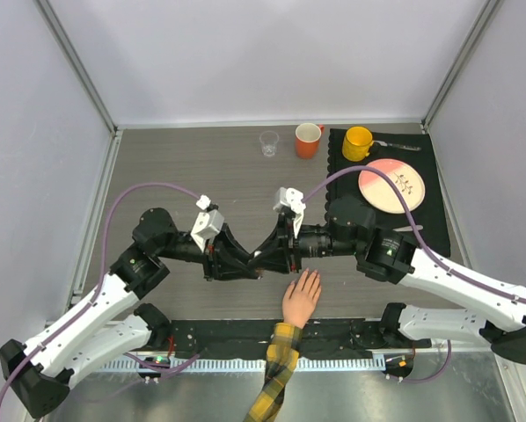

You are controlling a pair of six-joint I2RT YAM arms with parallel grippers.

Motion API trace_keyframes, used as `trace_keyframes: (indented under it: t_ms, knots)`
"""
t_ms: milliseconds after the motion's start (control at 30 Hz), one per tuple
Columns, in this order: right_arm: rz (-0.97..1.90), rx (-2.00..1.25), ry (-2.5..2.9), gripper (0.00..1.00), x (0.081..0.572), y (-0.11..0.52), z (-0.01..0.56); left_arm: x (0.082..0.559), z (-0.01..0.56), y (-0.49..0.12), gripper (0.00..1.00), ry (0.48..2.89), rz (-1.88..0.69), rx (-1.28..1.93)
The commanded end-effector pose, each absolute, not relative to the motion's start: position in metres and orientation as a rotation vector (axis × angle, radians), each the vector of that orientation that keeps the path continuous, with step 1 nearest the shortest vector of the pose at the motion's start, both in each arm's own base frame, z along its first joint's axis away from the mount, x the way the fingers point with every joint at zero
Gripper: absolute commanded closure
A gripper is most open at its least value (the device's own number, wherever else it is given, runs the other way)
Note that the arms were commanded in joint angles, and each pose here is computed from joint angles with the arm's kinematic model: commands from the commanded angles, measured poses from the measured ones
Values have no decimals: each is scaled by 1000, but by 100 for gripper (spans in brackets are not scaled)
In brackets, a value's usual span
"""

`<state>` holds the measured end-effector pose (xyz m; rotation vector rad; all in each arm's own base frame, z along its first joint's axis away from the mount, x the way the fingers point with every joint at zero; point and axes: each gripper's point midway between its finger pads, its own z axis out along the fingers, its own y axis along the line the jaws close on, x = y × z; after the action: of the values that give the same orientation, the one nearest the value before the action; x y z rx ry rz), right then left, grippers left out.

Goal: Paint the nails

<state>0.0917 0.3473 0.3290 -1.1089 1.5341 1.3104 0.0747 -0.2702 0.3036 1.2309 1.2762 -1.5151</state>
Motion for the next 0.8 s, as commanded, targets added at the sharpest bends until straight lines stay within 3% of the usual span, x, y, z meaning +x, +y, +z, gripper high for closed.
trace_keyframes:
  t_ms: [0, 100, 200, 267, 633, 733, 767]
  knots:
    - [1320, -997, 1557, 75, 101, 355, 343, 69, 325, -270, 100, 1091, -1395, 1332]
    - [1176, -772, 1642, 47, 134, 339, 353, 96, 321, -271, 100, 1161, -1258, 1227]
    - [1130, -586, 1676, 32, 150, 323, 366, 121, 319, -268, 100, 1225, -1132, 1134]
    - [1116, -509, 1671, 28, 154, 316, 375, 131, 315, -265, 100, 1271, -1078, 1092]
    - [797, -373, 1749, 27, 157, 332, 376, 149, 328, -253, 100, 1283, -984, 944]
    - [704, -359, 1776, 34, 164, 341, 365, 147, 330, -252, 100, 1275, -985, 943]
    - [670, -373, 1795, 45, 166, 348, 356, 148, 329, -251, 100, 1277, -984, 940]
